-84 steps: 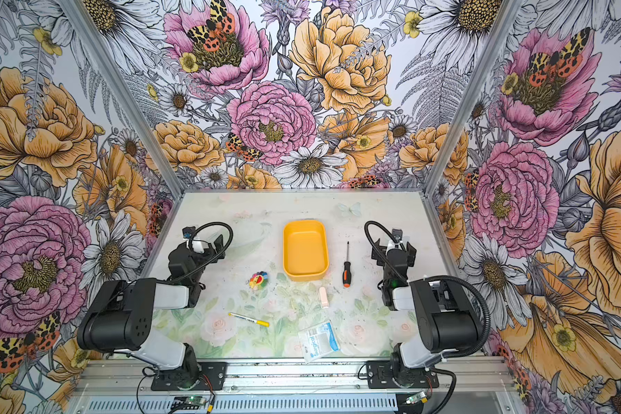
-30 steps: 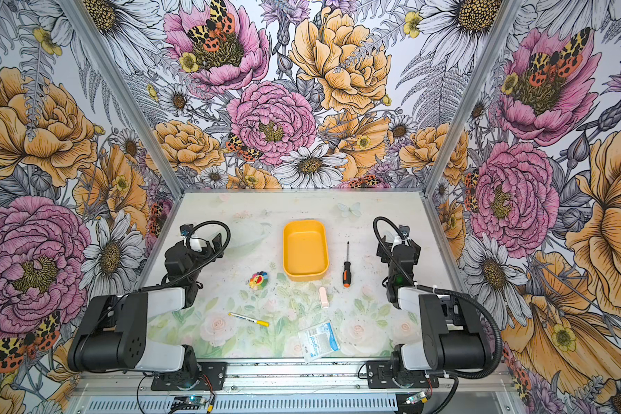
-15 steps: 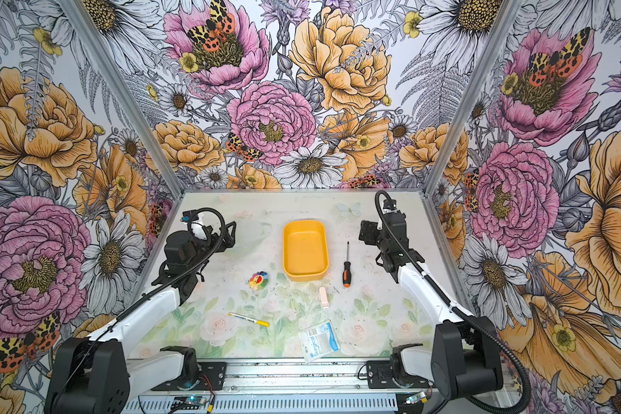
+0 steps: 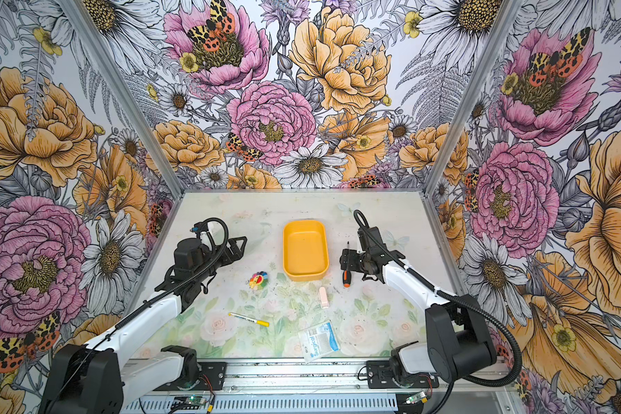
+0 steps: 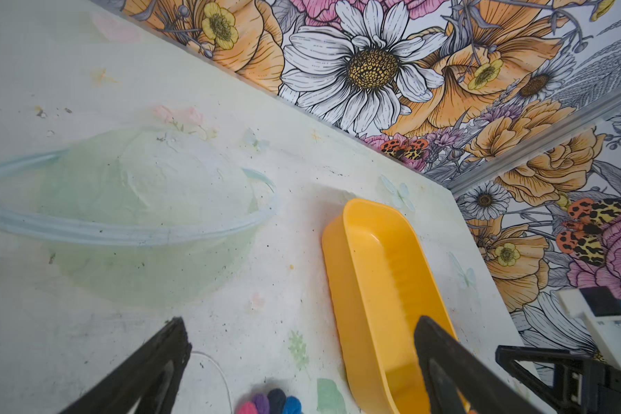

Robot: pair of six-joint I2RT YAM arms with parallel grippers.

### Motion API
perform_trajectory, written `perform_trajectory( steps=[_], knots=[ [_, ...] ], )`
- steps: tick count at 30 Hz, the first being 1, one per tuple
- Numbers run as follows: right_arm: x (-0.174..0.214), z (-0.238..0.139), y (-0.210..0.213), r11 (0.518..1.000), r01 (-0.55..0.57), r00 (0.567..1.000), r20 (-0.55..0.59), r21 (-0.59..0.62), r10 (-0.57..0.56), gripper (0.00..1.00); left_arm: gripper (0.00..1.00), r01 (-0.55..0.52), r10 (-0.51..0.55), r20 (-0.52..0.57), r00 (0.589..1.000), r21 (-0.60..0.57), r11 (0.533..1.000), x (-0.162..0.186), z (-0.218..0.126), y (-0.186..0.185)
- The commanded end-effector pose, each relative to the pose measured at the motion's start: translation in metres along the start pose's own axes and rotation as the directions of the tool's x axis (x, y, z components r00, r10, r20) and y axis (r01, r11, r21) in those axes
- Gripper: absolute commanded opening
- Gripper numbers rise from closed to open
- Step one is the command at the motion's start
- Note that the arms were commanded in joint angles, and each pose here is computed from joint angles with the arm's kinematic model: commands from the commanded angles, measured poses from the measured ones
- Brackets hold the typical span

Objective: Put the screwdriver in the bin
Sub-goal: 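Reach the right gripper to the screwdriver handle and grasp it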

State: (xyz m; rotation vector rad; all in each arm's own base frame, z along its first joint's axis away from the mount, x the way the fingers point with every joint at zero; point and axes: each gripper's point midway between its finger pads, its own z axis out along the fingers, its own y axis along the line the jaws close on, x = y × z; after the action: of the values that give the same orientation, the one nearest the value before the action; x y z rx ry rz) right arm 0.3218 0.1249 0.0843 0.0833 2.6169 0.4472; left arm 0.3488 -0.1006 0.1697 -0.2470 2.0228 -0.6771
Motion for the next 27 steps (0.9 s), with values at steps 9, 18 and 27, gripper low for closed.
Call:
perform_trajectory(
  steps=[9,18,27],
  knots=[
    [0.02,0.026,0.001,0.997,0.016,0.991,-0.13,0.07,-0.007,0.67,0.99,0.058,-0.048,-0.195,0.98,0.05,0.997,0.022,0.012,-0.014],
    [0.026,0.037,0.004,0.994,0.049,0.985,-0.172,0.101,-0.031,0.62,0.99,0.094,-0.064,-0.269,0.961,0.1,0.991,0.032,0.026,-0.022],
    [0.035,0.047,-0.005,0.983,0.077,0.976,-0.214,0.164,-0.04,0.56,0.99,0.104,-0.067,-0.287,0.956,0.113,0.988,0.034,0.03,-0.029]
  ],
)
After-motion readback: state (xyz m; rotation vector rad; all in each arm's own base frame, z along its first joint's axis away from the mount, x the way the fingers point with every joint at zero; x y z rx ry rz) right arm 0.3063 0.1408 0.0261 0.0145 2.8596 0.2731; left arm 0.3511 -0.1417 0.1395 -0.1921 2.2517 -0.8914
